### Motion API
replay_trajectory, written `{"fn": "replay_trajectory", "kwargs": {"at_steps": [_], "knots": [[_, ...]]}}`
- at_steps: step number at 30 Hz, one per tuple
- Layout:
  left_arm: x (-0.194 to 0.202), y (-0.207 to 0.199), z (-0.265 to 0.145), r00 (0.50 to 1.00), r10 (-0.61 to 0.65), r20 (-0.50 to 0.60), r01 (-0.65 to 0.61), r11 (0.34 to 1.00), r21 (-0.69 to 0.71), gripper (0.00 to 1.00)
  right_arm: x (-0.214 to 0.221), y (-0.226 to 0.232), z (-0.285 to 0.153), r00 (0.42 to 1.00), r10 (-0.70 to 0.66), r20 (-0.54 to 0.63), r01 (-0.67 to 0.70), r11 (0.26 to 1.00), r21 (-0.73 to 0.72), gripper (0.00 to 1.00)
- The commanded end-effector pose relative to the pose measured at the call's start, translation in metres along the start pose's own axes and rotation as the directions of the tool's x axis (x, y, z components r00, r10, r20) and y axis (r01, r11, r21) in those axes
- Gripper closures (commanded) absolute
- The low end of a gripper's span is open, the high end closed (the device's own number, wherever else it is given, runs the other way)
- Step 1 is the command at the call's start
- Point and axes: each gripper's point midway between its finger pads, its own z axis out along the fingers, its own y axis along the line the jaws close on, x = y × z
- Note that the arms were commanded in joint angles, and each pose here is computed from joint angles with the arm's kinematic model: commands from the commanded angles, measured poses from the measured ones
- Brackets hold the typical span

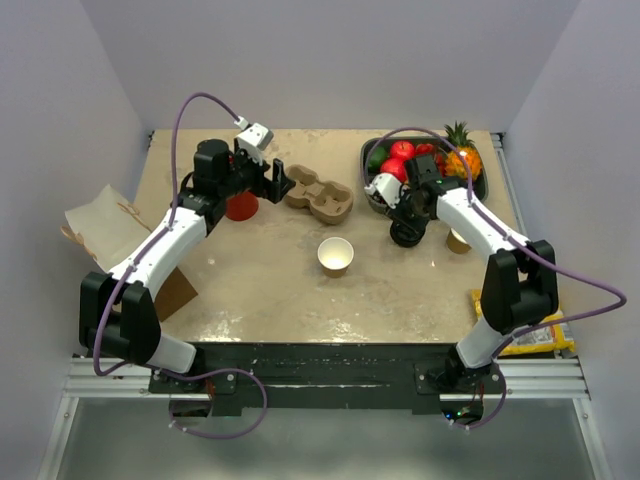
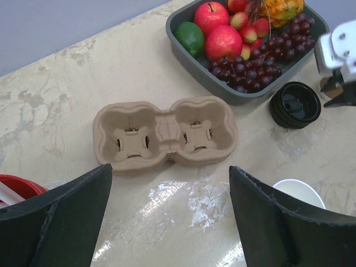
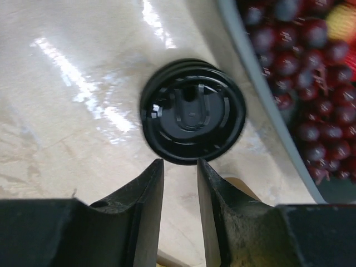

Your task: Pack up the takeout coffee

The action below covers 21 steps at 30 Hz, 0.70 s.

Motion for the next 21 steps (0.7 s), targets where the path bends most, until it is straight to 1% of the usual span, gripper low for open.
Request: {"fn": "replay_trajectory", "kwargs": {"at_steps": [1,2,4,6,8,15,16,21], "knots": [[-0.005,-0.002,-0.001,0.999,0.035,0.021,-0.036,0.999,0.009,0.11,-0.011,-0.047,-0.005,0.989,0.136,0.048,-0.141,0.985,0.102,0.66],[-0.005,-0.003,0.0,0.999,0.035,0.018,-0.035,0.999,0.011,0.11,-0.008,-0.047,-0.002,0.986,0.161,0.036,-0.164,0.983,0.085,0.66],[-0.003,-0.003,0.0,0.999,0.032,0.012,-0.032,0.999,0.013,0.11,-0.001,-0.058,0.006,0.966,0.256,0.021,-0.257,0.964,0.074,0.66],[-0.002,-0.003,0.001,0.999,0.032,0.005,-0.032,0.999,0.013,0.11,0.004,-0.059,0.011,0.941,0.338,0.012,-0.338,0.94,0.047,0.63],[-0.001,-0.002,0.002,1.0,0.029,0.003,-0.029,0.999,0.013,0.11,0.013,-0.063,0.02,0.922,0.387,-0.013,-0.387,0.922,0.033,0.62],[0.002,0.001,0.006,1.0,0.022,-0.011,-0.022,1.0,0.011,0.11,0.019,-0.07,0.032,0.893,0.449,-0.035,-0.45,0.893,-0.008,0.59],[0.002,0.002,0.007,0.999,0.049,-0.012,-0.049,0.999,0.012,0.11,0.018,-0.07,0.032,0.888,0.459,-0.03,-0.459,0.888,-0.016,0.59],[0.002,0.002,0.009,0.999,0.046,-0.014,-0.046,0.999,0.014,0.11,0.018,-0.066,0.037,0.882,0.469,-0.04,-0.47,0.881,-0.046,0.59]]}}
